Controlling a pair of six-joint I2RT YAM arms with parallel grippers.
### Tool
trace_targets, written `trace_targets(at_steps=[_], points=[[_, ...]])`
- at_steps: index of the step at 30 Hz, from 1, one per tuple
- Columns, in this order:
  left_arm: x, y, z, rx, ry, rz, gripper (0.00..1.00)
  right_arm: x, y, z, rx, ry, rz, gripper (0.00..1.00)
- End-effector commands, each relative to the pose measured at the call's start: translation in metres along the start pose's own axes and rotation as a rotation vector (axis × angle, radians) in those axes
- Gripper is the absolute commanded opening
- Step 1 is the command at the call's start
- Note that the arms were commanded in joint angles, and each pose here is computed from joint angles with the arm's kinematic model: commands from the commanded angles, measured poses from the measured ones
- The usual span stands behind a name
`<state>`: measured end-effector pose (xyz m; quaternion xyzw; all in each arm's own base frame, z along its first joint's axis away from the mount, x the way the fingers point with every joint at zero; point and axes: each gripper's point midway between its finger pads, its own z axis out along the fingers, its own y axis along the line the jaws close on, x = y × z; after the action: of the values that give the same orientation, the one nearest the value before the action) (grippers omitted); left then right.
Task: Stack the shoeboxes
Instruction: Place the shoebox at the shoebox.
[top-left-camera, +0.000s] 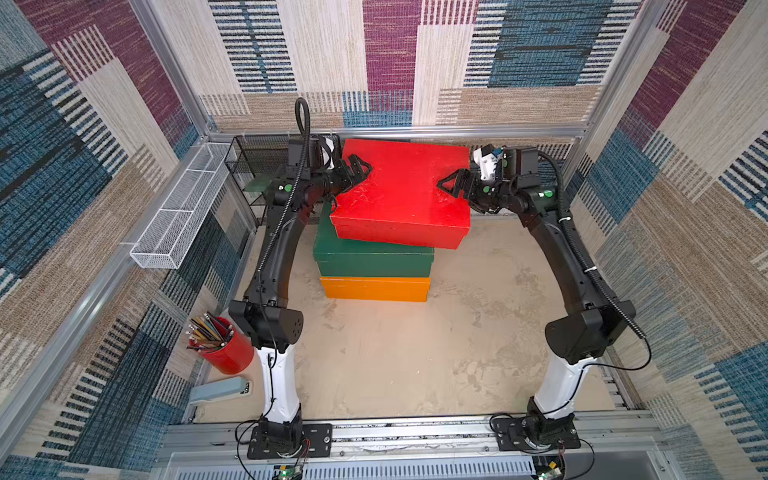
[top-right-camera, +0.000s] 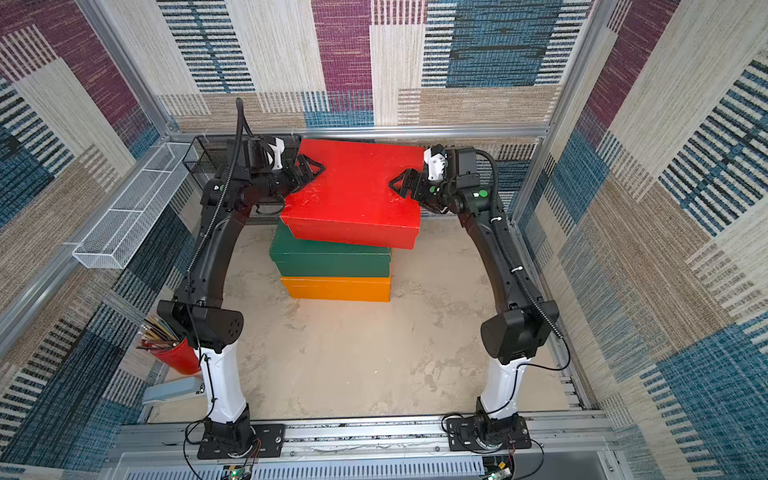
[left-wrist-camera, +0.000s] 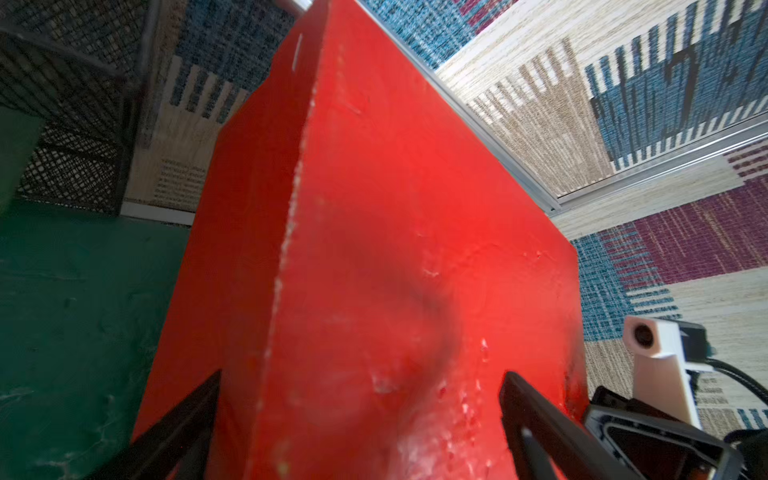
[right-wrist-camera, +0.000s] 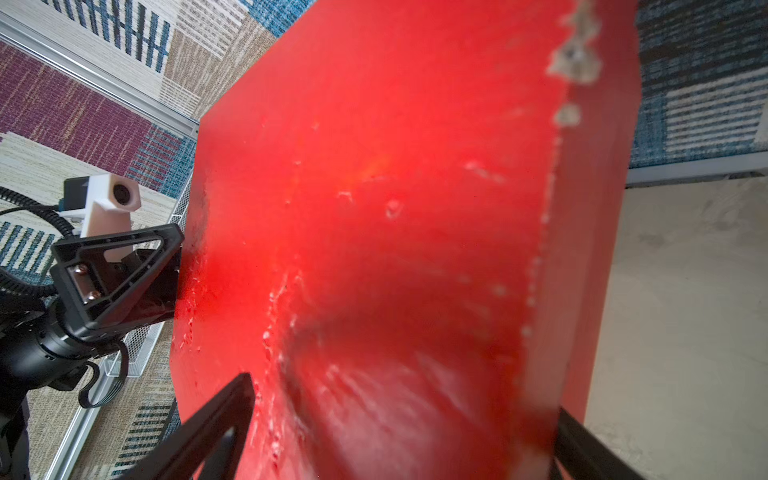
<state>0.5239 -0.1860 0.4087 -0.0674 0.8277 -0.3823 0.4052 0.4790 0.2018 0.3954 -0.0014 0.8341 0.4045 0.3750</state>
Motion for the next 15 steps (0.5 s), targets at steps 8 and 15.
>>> trace_targets(at_steps=[8,15], points=[[0.043,-0.046,-0.004,0.241,0.216,-0.040,1.00,0.022,0.053,-0.011,-0.273,0.126,-0.063,0.95],[0.048,-0.027,-0.007,0.144,0.213,-0.013,1.00,0.015,0.049,-0.018,-0.268,0.107,-0.059,0.95]])
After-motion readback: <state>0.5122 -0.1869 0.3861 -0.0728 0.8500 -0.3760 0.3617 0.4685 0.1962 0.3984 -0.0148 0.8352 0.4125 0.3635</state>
